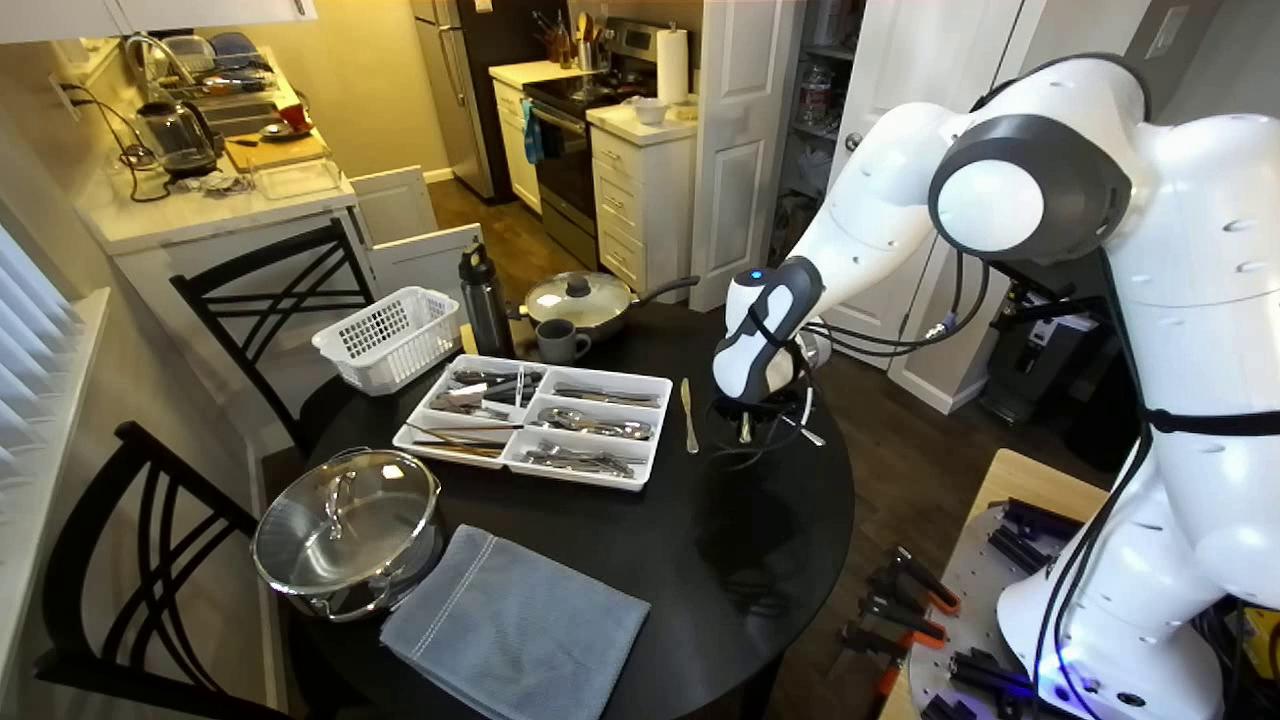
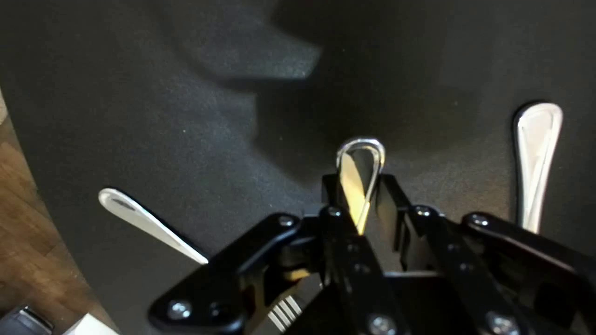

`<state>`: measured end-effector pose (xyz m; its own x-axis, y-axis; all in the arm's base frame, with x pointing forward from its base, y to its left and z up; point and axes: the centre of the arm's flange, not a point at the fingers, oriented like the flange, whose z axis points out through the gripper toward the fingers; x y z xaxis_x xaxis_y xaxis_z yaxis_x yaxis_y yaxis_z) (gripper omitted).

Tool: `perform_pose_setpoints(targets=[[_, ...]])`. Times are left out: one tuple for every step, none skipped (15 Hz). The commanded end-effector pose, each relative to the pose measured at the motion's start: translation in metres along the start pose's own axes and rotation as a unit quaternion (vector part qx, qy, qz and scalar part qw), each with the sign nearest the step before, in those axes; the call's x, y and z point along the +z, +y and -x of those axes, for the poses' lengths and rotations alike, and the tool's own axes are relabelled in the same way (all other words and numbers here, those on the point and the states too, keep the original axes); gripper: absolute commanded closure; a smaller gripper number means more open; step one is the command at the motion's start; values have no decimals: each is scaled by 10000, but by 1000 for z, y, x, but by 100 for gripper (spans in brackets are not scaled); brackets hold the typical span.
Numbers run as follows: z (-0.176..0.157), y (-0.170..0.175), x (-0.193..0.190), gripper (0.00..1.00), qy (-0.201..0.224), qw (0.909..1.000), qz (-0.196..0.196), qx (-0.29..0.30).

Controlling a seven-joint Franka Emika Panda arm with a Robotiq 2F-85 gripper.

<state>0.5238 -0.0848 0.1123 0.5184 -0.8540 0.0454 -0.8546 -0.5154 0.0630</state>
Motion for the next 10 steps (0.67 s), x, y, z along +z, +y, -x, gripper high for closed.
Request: perform_pose_setpoints(targets=[[20, -11, -38, 94, 432, 9985, 121, -326], [23, -17, -44, 94, 551, 9974, 159, -428], [26, -23, -48, 94, 656, 9962, 196, -544], [30, -28, -53, 94, 770, 9946, 263, -652], [33, -32, -57, 94, 870, 9931, 317, -715], [35, -36, -62, 94, 948, 9917, 356, -788], [37, -39, -65, 94, 1013, 9904, 389, -852], [39, -42, -67, 94, 1062, 9893, 413, -907], [40, -46, -68, 94, 1090, 9883, 441, -971], [41, -49, -68, 94, 1104, 9875, 461, -1028]])
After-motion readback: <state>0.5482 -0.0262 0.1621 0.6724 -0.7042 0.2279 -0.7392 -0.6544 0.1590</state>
